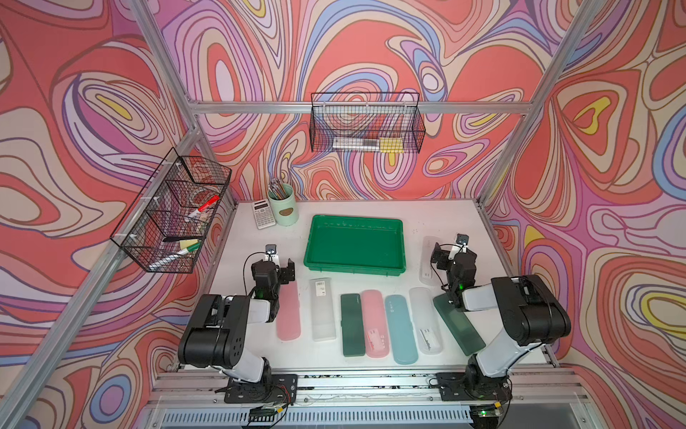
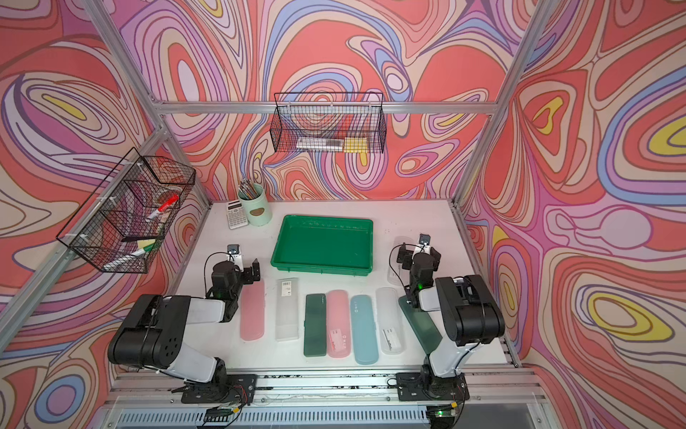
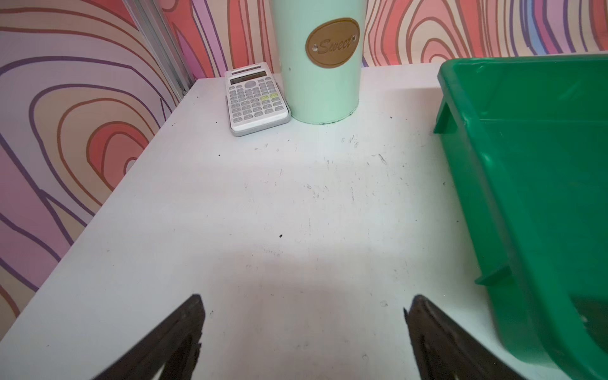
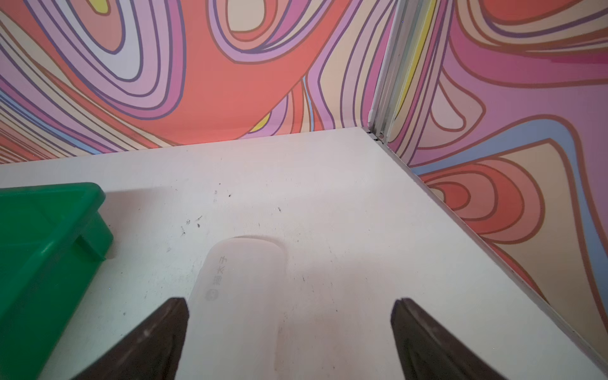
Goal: Put the pencil case into the storage box
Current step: Pick up the pencil case from the center of the board, then place the pencil case at the storage box.
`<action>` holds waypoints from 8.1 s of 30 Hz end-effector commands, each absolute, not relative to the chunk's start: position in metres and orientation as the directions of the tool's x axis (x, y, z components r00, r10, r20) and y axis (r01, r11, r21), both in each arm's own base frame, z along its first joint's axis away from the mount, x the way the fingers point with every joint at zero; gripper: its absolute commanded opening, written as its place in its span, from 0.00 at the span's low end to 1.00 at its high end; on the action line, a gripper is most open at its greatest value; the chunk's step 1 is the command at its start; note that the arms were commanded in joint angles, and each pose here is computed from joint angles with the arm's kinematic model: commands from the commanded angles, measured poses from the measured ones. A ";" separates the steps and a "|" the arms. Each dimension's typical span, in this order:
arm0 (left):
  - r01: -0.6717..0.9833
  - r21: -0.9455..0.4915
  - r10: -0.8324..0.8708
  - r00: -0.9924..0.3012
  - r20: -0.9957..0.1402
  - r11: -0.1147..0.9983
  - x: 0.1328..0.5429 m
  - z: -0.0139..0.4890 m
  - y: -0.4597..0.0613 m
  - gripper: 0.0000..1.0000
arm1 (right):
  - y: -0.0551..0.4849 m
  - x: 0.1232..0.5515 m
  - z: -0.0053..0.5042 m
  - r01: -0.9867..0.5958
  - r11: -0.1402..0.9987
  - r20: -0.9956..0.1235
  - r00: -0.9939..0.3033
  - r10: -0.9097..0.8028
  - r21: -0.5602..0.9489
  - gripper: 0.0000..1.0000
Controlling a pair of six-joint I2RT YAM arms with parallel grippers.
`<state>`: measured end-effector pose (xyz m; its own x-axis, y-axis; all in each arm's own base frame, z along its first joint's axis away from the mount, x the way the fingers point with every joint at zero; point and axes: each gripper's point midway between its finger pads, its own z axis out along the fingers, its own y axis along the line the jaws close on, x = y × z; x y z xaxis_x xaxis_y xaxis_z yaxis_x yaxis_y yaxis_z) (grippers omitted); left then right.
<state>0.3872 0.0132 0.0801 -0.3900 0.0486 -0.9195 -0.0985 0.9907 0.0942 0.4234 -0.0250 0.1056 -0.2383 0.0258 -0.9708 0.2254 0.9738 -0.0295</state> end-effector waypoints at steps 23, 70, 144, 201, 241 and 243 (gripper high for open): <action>-0.097 0.082 0.041 -0.360 -0.932 0.992 0.392 0.089 0.014 0.99 | -0.026 0.422 0.101 0.227 0.974 -0.969 -0.245 0.033 -0.024 0.98; -0.077 -0.384 -0.336 -0.662 -0.670 0.920 0.369 0.174 -0.101 0.99 | 0.045 0.358 0.047 0.315 0.943 -0.343 -0.878 0.334 0.111 0.94; 0.029 -0.403 -0.286 -0.657 -0.697 0.915 0.404 0.247 -0.124 0.99 | 0.069 0.375 0.157 0.230 0.970 -0.530 -0.815 0.234 0.075 0.67; -0.028 -0.489 -0.332 -0.769 -0.547 0.872 0.413 0.174 -0.137 0.99 | 0.215 0.424 0.072 0.149 0.988 -0.414 -0.898 0.147 0.027 0.85; -0.059 -0.445 -0.303 -0.811 -0.500 0.893 0.412 0.144 -0.134 0.99 | 0.238 0.445 0.073 0.034 0.999 -0.493 -0.869 0.044 0.031 0.78; -0.046 -0.453 -0.294 -0.818 -0.494 0.890 0.417 0.142 -0.139 0.99 | 0.240 0.447 0.093 0.011 0.998 -0.525 -0.850 0.038 0.054 0.81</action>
